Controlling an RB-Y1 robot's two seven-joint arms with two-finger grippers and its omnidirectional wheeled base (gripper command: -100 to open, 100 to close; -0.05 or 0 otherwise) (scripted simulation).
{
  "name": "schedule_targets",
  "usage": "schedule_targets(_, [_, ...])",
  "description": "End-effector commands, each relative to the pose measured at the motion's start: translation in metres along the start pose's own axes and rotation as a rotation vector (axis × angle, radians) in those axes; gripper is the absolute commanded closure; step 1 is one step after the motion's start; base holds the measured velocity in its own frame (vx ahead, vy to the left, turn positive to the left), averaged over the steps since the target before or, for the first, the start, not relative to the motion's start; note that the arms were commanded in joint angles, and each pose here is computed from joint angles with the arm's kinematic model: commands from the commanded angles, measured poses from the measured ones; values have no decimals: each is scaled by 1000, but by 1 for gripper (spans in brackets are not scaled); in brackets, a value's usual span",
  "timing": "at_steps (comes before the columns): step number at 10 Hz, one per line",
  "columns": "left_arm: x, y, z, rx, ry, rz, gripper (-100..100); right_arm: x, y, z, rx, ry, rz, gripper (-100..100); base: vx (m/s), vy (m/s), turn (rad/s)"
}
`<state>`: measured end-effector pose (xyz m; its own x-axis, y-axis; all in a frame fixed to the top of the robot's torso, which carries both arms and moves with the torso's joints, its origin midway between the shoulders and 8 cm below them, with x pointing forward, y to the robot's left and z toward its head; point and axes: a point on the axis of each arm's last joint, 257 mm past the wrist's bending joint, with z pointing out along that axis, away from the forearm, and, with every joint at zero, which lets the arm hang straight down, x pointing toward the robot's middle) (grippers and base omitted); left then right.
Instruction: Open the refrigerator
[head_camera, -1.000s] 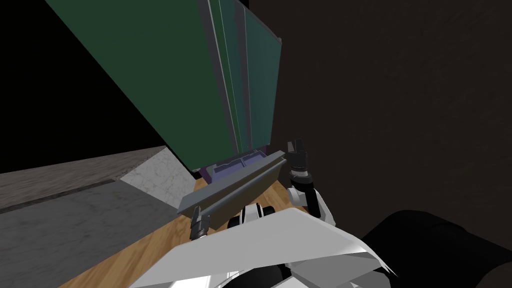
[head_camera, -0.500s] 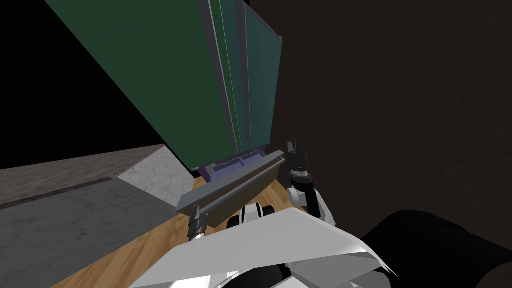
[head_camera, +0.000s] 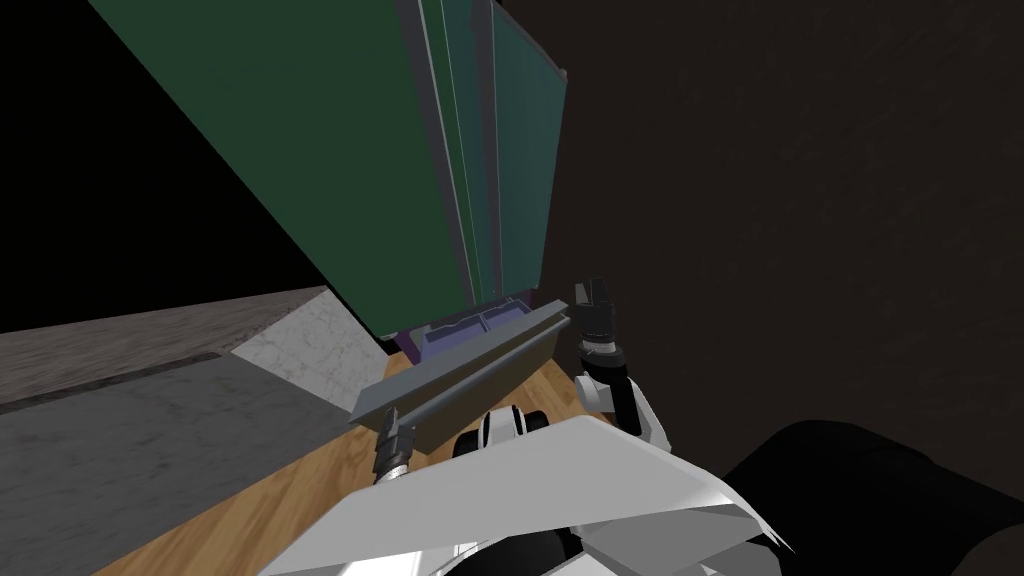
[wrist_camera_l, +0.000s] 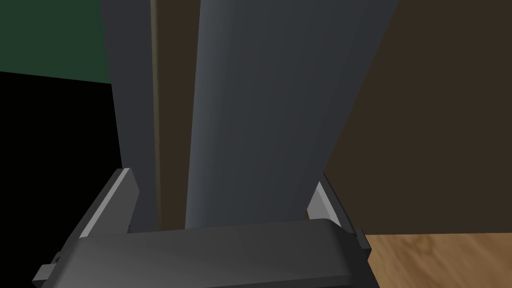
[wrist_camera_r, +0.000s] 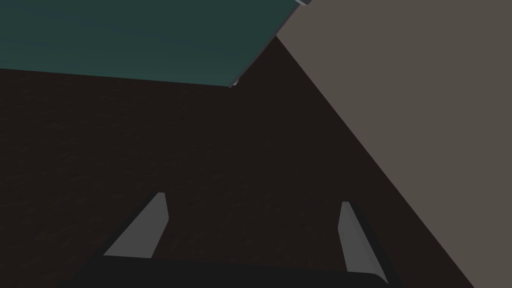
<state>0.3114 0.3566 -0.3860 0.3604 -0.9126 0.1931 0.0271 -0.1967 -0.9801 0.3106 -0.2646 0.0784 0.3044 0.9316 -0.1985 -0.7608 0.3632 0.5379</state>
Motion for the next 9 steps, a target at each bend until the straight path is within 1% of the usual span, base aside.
schedule_targets(1, [5,-20,11,37,9,-2,-100,0,0,0,0,0,0,0,-14,-13,6])
schedule_targets(2, [4,-25,13,32,9,0,-100,0,0,0,0,0,0,0,-21,-12,8])
schedule_targets(3, [5,-27,14,37,10,-1,-100,0,0,0,0,0,0,0,-16,-13,-1])
schedule_targets(4, [1,-7,4,-19,-3,5,-100,0,0,0,0,0,0,0,0,0,0])
schedule_targets(5, [-1,-3,2,-32,-6,6,0,0,0,0,0,0,0,0,0,0,0])
schedule_targets(7, [-3,6,-3,-58,-13,9,0,0,0,0,0,0,0,0,0,0,0])
schedule_targets(9, [-5,11,-5,-71,-16,9,0,0,0,0,0,0,0,0,0,0,0])
